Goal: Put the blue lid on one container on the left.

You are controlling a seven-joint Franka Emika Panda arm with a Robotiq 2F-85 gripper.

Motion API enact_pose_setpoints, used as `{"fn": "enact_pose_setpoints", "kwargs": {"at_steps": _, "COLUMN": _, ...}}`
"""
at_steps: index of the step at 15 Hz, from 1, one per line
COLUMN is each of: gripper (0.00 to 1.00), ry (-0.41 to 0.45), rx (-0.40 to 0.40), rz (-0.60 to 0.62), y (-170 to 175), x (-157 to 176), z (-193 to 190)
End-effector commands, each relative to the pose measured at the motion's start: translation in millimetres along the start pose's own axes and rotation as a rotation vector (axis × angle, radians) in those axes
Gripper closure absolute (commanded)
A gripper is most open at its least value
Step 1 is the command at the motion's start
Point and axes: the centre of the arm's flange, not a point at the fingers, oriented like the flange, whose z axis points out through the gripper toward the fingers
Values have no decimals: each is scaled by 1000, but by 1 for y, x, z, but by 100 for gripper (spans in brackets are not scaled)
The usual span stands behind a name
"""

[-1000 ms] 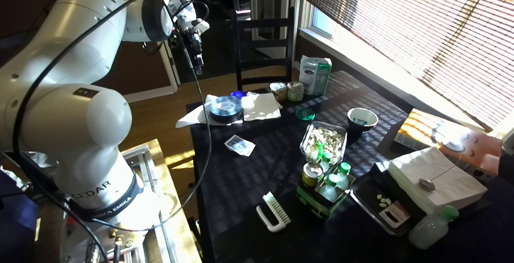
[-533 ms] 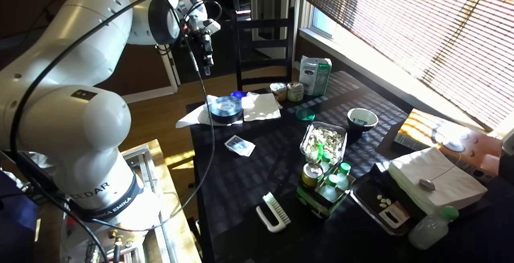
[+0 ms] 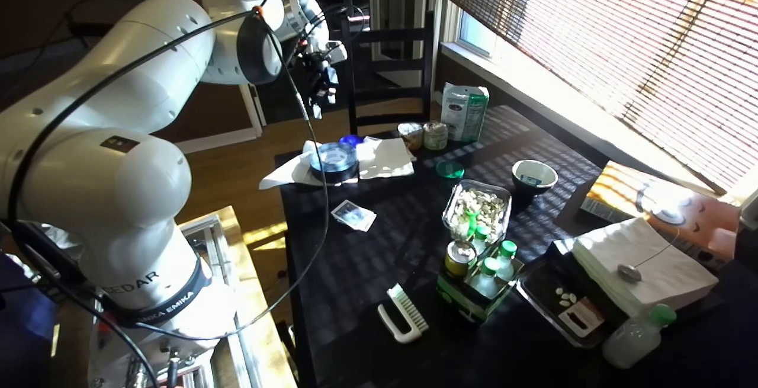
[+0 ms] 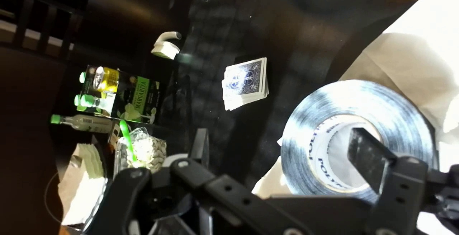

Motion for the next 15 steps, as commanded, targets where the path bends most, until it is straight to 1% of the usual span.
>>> {"fn": "enact_pose_setpoints", "kwargs": {"at_steps": 1, "gripper": 0, "ry": -32, "rx": 67, "rz": -103, "y": -36, "x": 43, "z": -52}}
{"fn": "enact_pose_setpoints", "kwargs": {"at_steps": 2, "gripper": 0, "ry": -49, "rx": 90, "rz": -12, "y": -41, "x": 43, "z": -50}}
{"fn": "enact_pose_setpoints", "kwargs": {"at_steps": 3, "gripper": 0, "ry": -45, "rx": 126, "rz": 56, "y": -45, "x": 42, "z": -50}}
{"fn": "enact_pose_setpoints", "kwargs": {"at_steps": 5, "gripper": 0, "ry": -43, "rx": 178, "rz": 139, "y": -50, "x": 42, "z": -52}}
{"fn": "enact_pose_setpoints", "kwargs": {"at_steps": 7, "gripper": 0, "ry": -21, "rx": 227, "rz": 229, "y": -52, "x": 46, "z": -56}}
{"fn": "enact_pose_setpoints", "kwargs": {"at_steps": 8, "gripper": 0, "ry": -11, "rx": 233, "rz": 258, "y": -52, "x": 50, "z": -59}}
{"fn": "enact_pose_setpoints", "kwargs": {"at_steps": 9, "gripper": 0, "ry": -9, "rx": 202, "rz": 193, "y": -28, "x": 9, "z": -6}}
{"fn": "enact_pose_setpoints", "kwargs": {"at_steps": 13, "gripper": 0, "ry": -5, "rx": 203, "rz": 201, "y": -28, "x": 11, "z": -5}}
{"fn": "enact_pose_setpoints", "kwargs": {"at_steps": 14, "gripper": 0, "ry": 37, "rx": 230, "rz": 263, "y": -37, "x": 14, "z": -7}}
{"fn": "enact_pose_setpoints", "kwargs": {"at_steps": 15, "gripper": 0, "ry": 66, "rx": 270, "rz": 297, "y": -45, "x": 19, "z": -13}}
